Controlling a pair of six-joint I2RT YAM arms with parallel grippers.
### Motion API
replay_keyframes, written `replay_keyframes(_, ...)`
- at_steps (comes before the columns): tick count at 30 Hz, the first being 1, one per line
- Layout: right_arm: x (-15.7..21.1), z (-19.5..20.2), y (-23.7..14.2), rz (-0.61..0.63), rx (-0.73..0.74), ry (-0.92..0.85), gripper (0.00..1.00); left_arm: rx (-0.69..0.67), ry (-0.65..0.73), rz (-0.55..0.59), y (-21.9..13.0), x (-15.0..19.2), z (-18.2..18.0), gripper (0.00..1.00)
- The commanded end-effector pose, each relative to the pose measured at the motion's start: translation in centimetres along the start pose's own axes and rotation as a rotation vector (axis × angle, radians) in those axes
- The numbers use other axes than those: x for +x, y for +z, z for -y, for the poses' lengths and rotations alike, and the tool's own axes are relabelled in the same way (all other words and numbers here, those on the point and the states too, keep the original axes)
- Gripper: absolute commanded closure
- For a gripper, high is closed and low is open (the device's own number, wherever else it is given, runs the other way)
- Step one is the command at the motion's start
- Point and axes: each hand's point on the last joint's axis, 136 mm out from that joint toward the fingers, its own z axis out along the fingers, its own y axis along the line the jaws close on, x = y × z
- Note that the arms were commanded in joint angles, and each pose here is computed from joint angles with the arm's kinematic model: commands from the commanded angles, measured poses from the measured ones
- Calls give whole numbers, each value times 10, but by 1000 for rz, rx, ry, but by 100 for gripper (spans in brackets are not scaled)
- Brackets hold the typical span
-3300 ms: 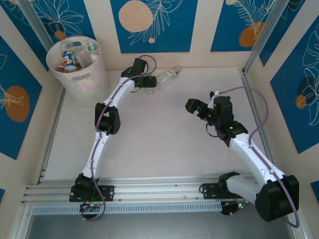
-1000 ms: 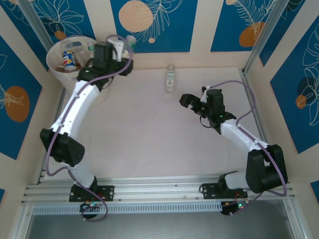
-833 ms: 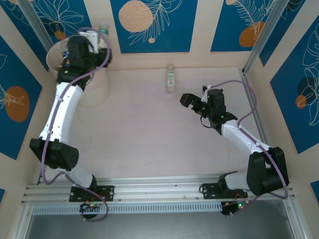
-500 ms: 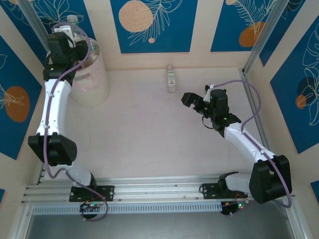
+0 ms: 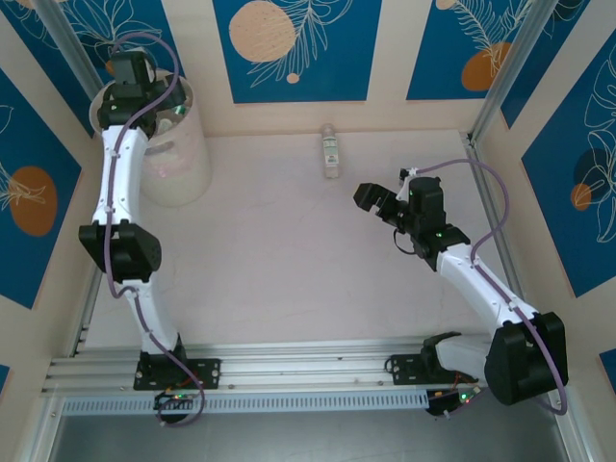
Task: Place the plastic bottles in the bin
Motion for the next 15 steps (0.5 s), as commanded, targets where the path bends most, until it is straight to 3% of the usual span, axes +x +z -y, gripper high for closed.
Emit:
replay_keyframes(1,4,5,-2,-1,19,-7,0,106,34,-67,-14,10,25,0)
replay_keyframes(5,4,6,-1,0,24,-5,0,222,38,-89,-22,20,63,0)
replay_keyframes(10,5,9,-1,3,39,-7,1,382,120,-121,-33,53,146,0)
replay_keyframes(15,10,22,5,-25,82,-20,0,423,156,-116,-30,95,210,0)
